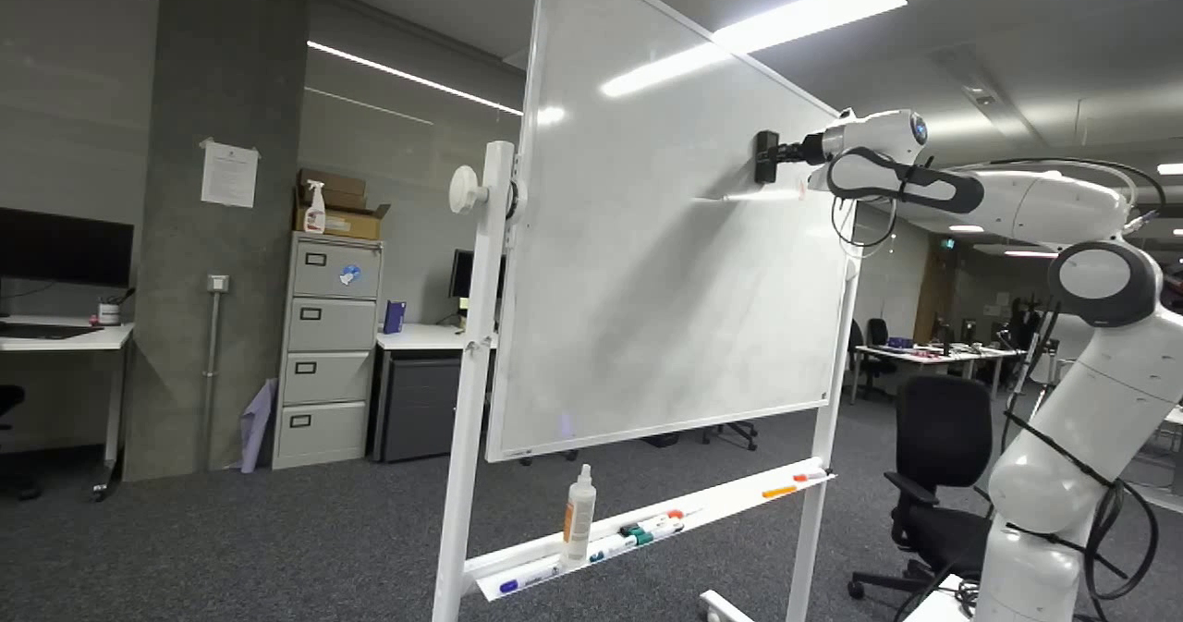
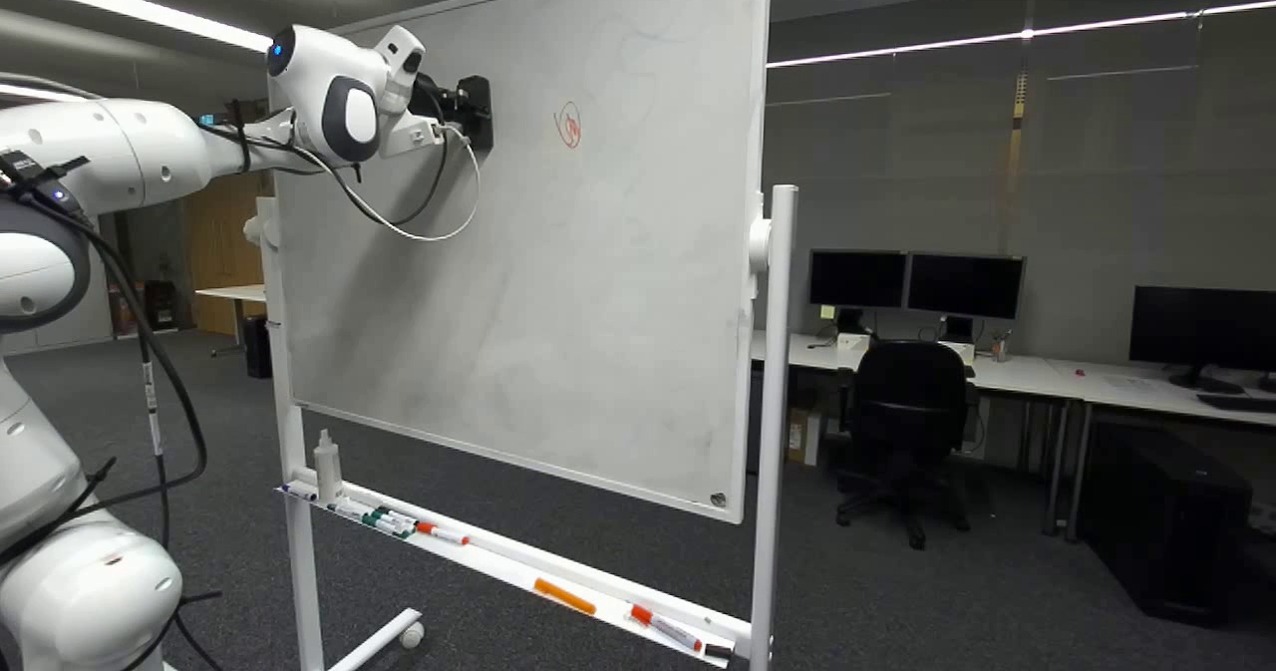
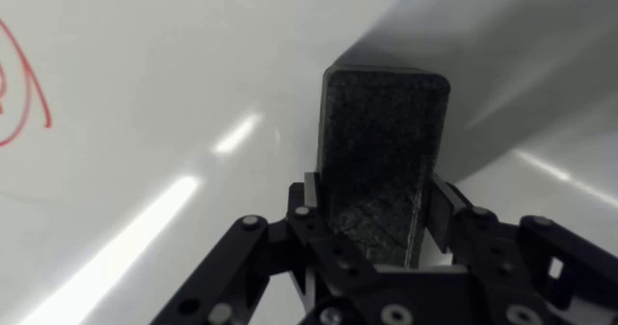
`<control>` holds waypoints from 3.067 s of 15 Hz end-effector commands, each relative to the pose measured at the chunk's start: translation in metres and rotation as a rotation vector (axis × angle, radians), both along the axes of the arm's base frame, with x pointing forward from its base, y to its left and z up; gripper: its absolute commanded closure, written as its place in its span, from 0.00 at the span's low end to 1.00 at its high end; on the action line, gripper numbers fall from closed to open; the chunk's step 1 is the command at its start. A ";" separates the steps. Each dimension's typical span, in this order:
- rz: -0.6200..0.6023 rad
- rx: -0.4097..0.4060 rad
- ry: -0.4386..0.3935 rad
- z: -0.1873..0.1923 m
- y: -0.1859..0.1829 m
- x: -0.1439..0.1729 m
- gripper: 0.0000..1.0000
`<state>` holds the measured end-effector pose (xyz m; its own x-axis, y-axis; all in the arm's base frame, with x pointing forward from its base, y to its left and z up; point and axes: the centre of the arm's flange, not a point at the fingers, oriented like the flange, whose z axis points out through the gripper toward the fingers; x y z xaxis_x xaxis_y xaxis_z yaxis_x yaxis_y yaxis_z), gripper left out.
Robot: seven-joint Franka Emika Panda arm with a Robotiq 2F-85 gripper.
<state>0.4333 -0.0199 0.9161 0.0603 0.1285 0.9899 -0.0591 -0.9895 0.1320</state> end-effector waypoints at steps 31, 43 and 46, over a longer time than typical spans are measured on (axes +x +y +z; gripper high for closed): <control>-0.204 0.354 0.010 -0.063 -0.231 -0.021 0.69; 0.056 0.182 -0.040 -0.007 -0.110 0.017 0.69; 0.088 0.179 -0.043 -0.006 -0.113 0.013 0.69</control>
<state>0.4298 -0.1399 0.9065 0.0334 -0.0745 0.9967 -0.0195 -0.9971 -0.0739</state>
